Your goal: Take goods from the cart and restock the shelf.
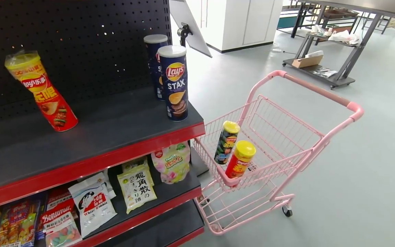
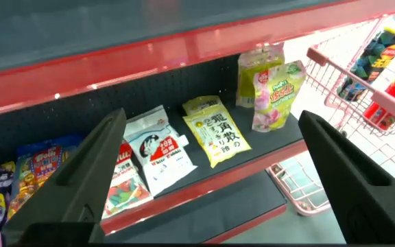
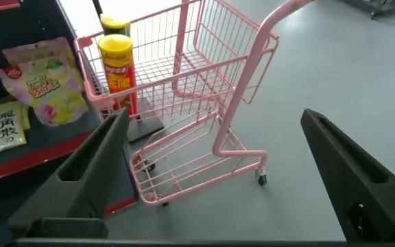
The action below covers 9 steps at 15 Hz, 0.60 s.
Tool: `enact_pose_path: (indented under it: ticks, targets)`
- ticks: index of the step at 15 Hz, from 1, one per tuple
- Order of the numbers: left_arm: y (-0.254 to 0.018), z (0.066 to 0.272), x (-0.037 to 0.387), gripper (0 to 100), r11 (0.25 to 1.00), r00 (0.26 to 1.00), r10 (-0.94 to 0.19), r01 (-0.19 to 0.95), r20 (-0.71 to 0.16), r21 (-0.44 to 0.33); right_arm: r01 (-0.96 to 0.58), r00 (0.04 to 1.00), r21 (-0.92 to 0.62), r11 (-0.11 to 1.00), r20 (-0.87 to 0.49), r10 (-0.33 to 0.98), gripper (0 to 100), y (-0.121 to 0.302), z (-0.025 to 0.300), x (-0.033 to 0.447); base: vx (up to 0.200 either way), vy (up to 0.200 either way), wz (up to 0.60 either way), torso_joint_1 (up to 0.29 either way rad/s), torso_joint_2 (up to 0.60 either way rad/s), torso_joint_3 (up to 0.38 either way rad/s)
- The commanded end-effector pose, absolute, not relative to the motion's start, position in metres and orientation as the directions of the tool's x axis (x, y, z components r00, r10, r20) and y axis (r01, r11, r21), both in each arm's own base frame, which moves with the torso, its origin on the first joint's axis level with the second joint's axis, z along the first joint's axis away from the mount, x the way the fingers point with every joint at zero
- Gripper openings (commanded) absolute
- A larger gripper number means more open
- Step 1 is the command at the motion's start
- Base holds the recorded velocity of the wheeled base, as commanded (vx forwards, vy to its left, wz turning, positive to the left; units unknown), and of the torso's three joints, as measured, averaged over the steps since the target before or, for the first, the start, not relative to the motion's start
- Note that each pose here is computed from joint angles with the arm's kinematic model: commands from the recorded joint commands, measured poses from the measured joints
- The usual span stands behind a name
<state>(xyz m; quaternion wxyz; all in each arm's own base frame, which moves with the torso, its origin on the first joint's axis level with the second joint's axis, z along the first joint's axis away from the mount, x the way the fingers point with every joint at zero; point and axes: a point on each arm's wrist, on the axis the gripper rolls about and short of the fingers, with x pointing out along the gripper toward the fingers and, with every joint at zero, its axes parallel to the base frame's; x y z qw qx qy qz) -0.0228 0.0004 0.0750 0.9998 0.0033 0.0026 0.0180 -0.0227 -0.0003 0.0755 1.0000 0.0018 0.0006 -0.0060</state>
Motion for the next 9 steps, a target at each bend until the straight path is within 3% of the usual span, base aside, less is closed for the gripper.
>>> enact_pose_path:
  ticks: [1, 9]
  targets:
    - [0.0004, 0.0750, -0.0227, 100, 0.999, 0.999, 0.037, -0.037, -0.006, 0.008, 0.012, 1.000, 0.003, 1.000, -0.002, -0.012, 100, -0.0003, 0.0755, -0.0227, 0.000, 0.000, 0.00, -0.134, 0.37, 0.242]
    - [0.0004, 0.0750, -0.0227, 100, 0.999, 0.999, 0.037, -0.037, -0.006, 0.006, 0.014, 1.000, 0.003, 1.000, -0.002, -0.014, 100, -0.0004, 0.0755, -0.0227, 0.000, 0.000, 0.00, -0.160, 0.44, 0.284]
